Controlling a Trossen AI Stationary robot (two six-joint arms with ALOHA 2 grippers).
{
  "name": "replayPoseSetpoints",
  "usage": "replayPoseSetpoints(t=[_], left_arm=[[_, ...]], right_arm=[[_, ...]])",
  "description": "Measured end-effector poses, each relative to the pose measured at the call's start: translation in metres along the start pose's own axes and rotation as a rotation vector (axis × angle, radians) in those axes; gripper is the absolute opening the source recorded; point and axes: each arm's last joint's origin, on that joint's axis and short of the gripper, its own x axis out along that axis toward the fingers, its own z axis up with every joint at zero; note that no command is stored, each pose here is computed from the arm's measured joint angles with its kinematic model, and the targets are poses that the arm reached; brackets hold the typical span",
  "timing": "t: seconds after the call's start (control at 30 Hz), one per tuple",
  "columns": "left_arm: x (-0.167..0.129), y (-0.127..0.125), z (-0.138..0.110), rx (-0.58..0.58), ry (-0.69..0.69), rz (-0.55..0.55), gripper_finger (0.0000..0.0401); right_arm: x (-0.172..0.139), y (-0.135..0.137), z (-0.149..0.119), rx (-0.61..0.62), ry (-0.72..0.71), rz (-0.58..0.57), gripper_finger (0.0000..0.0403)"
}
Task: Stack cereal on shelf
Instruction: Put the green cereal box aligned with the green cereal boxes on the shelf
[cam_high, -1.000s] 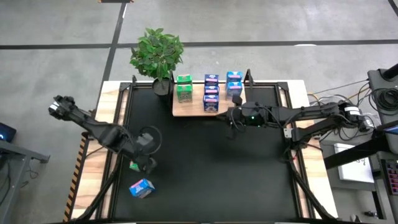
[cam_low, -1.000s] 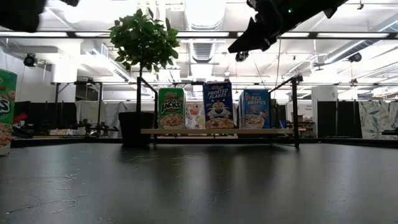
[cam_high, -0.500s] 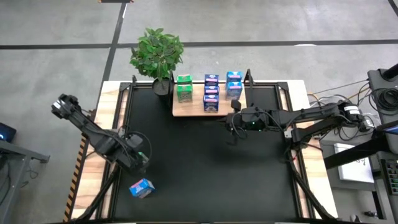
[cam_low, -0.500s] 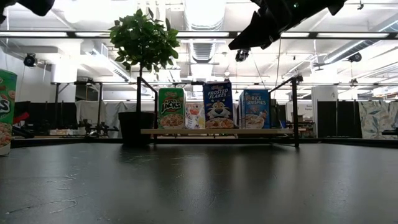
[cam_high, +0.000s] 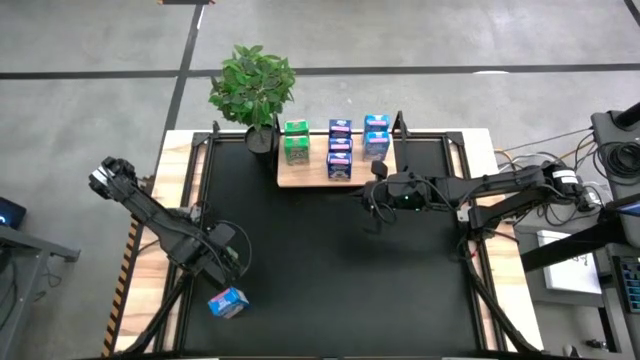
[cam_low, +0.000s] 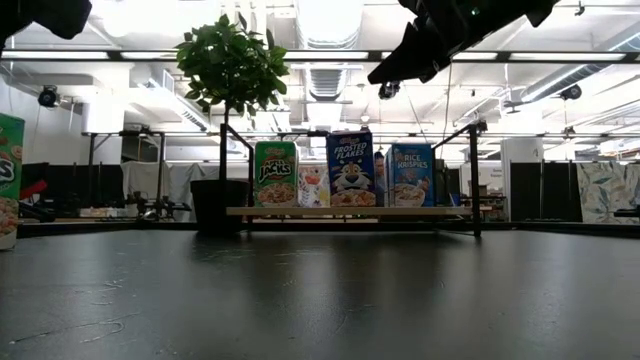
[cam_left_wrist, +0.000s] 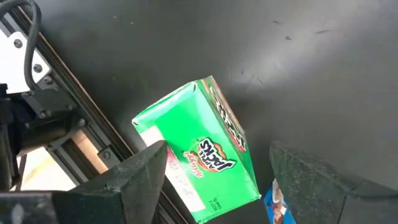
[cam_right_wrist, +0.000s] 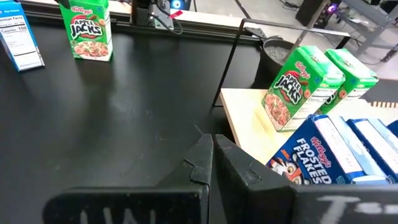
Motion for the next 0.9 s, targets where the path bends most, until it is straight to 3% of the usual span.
replayPoseSetpoints(t=[0.53,0.9], left_arm=[[-0.005,0.005,-0.011,0.029,0.064,-0.021,0.0265],[-0.024,0.003,-0.015,0.030,0.010,-0.077,0.0265]], right_arm=[[0.002,0.002,-0.011,0.035,0.028,0.003,0.0009],[0.002,0.002,-0.012,0.036,0.016,0.002,0.0009]])
